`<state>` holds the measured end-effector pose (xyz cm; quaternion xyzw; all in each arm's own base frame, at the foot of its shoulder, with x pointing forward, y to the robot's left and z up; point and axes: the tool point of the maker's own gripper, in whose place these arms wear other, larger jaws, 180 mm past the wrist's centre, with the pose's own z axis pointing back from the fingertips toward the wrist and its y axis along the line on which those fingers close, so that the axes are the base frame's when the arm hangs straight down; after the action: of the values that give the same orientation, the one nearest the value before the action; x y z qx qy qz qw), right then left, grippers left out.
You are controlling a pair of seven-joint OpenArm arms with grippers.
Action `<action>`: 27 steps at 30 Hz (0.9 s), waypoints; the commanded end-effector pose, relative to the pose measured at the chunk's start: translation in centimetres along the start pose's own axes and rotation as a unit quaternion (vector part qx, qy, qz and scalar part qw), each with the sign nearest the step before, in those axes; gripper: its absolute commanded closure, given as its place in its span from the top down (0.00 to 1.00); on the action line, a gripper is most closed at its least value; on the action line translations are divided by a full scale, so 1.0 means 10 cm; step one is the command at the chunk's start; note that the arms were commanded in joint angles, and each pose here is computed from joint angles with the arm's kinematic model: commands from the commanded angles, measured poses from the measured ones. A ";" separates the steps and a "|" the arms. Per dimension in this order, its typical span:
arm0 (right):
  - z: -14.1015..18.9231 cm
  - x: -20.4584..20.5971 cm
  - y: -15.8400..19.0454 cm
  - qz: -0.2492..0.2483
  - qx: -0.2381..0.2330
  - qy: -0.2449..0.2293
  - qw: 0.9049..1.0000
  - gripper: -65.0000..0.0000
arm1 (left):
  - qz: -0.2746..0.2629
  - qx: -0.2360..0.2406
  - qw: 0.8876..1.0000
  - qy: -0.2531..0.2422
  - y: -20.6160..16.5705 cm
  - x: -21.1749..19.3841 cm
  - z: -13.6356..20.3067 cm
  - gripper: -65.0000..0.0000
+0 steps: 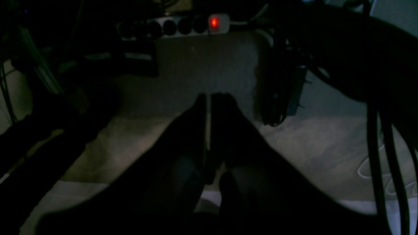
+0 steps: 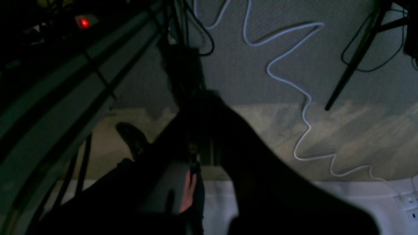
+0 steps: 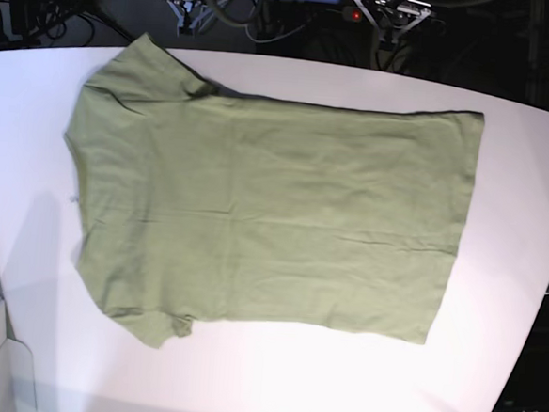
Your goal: Fold the T-shirt properly
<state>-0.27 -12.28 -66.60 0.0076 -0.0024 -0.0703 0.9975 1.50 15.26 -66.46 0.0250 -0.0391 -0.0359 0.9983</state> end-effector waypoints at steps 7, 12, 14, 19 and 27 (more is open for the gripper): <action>0.04 -0.02 -0.35 0.012 -0.087 -0.038 0.995 0.00 | 0.001 0.000 0.999 -0.032 0.10 0.28 -0.01 0.03; 0.08 -0.10 -0.42 0.040 -0.080 -0.083 0.993 0.00 | 0.010 -0.022 0.995 -0.099 0.14 0.48 0.03 0.03; 0.09 -0.16 -0.44 0.039 -0.071 -0.091 0.993 0.00 | 0.010 -0.022 0.995 -0.101 0.14 0.47 0.03 0.03; 0.16 -0.26 -0.31 0.025 -0.017 -0.147 0.989 0.00 | 0.011 -0.025 0.995 -0.092 0.12 0.32 0.04 0.03; 0.47 -0.37 -0.38 0.020 -0.003 -0.268 0.963 0.00 | 0.033 -0.024 0.987 -0.153 0.09 0.12 0.14 0.02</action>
<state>-4.29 -15.15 -62.10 -0.0132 -0.2660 -0.0455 0.9628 2.53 15.81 -65.02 -0.0077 -0.1852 -0.0082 0.9826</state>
